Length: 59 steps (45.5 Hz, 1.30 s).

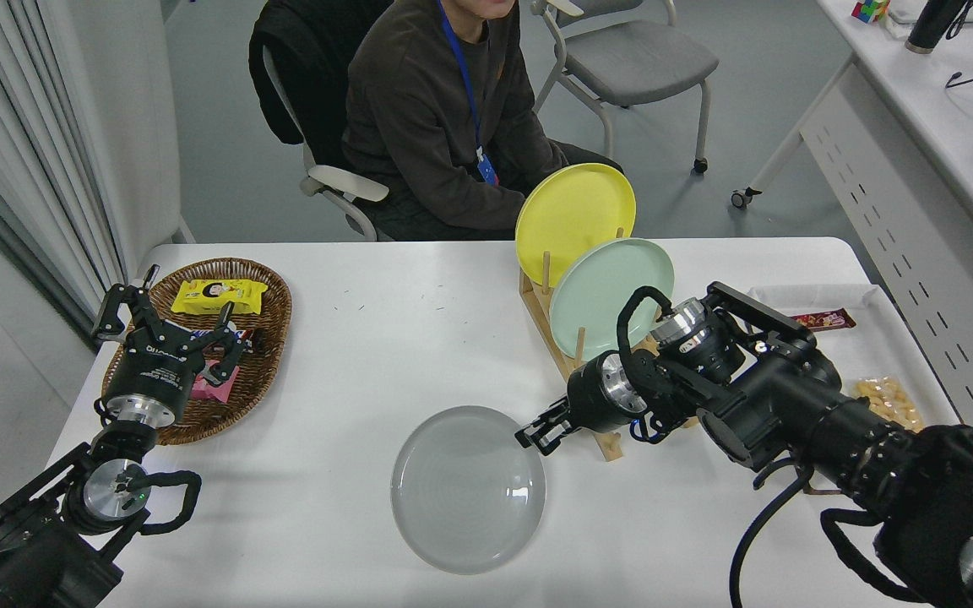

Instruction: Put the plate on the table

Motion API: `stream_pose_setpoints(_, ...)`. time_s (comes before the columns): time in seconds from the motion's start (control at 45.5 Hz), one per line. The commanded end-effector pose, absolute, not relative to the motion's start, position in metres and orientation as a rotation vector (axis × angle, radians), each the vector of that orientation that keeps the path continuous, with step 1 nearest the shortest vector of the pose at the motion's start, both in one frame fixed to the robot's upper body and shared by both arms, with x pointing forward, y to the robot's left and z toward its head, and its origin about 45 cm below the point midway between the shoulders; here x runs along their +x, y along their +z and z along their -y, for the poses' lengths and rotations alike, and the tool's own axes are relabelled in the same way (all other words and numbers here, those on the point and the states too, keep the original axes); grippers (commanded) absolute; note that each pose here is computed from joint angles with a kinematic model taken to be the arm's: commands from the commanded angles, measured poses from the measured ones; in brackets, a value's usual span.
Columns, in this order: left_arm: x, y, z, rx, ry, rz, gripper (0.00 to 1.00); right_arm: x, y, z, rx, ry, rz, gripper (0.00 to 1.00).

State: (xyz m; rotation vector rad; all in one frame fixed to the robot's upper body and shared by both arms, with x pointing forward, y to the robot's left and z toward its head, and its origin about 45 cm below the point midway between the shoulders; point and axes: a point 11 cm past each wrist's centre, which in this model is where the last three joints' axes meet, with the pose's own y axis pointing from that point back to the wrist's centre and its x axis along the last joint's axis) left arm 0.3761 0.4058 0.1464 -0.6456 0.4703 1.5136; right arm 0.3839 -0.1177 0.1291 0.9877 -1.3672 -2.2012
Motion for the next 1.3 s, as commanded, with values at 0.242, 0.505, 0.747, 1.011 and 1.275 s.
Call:
stream_pose_setpoints(0.242,0.3761,0.1464,-0.406,-0.646,1.514,-0.470,0.98,0.386,0.122,0.127,0.957,-2.206,1.422,0.00)
stream_pose_setpoints(0.505,0.3761,0.1466,-0.406,-0.647,1.514,-0.469,0.98,0.385,0.117,0.131,0.934,-2.216,1.435,0.00)
stream_pose_setpoints(0.747,0.3761,0.1466,-0.406,-0.647,1.514,-0.469,0.98,0.386,0.117,0.133,0.926,-2.226,1.442,0.00)
stream_pose_setpoints(1.011,0.3761,0.1464,-0.406,-0.646,1.514,-0.470,0.98,0.387,0.118,0.133,0.928,-2.227,1.441,0.00)
stream_pose_setpoints(1.275,0.3761,0.1464,-0.406,-0.646,1.514,-0.470,0.98,0.389,0.121,0.132,0.932,-2.247,1.434,0.00)
